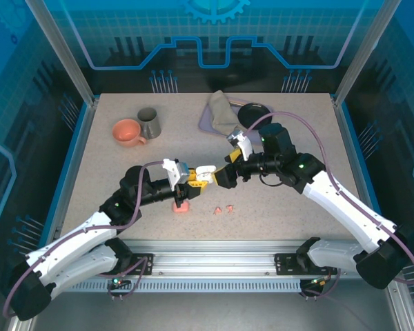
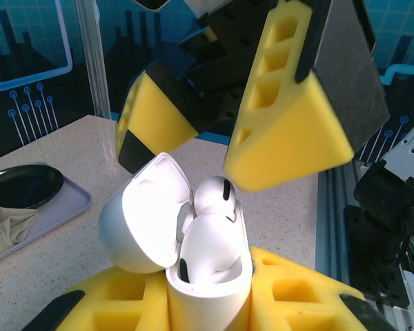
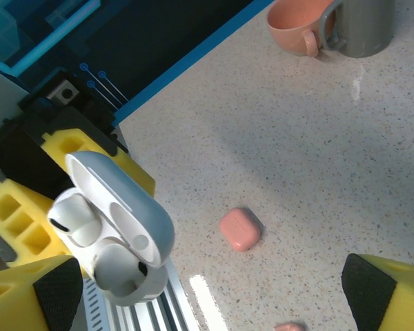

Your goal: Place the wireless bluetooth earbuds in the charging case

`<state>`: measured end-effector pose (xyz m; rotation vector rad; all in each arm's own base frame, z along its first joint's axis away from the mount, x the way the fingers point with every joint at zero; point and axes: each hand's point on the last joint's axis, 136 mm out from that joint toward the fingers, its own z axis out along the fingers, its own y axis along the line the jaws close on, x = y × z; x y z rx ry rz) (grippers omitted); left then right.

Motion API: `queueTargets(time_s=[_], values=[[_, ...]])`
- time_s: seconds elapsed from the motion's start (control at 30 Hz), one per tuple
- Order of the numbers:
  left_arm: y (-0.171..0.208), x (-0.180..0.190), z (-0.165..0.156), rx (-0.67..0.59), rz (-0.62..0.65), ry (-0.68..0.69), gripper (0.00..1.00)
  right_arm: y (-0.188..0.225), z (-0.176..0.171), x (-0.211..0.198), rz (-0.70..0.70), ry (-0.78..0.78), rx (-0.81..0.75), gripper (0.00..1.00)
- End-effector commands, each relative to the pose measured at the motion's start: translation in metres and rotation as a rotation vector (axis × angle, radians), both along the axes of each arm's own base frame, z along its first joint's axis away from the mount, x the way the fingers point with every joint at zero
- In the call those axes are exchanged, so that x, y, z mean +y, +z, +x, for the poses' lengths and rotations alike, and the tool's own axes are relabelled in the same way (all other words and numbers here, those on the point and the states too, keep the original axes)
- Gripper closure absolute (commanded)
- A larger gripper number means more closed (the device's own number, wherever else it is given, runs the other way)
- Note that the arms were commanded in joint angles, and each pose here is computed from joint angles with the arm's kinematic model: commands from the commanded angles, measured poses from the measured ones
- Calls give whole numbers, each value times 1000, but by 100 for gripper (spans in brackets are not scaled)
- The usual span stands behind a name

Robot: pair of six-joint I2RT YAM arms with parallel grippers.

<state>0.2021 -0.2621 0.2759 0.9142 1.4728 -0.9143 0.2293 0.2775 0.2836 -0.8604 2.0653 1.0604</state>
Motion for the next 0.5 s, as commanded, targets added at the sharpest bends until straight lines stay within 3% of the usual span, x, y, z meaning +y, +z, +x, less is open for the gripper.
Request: queueTargets(time_s=[0.0,0.47], values=[[7,0,-5,-47,-15,-16,100,44,-2,-4,121,2,-53,0],[9,0,-8,-57,-27,-26,100,51,-21,8,204,172,45,0]])
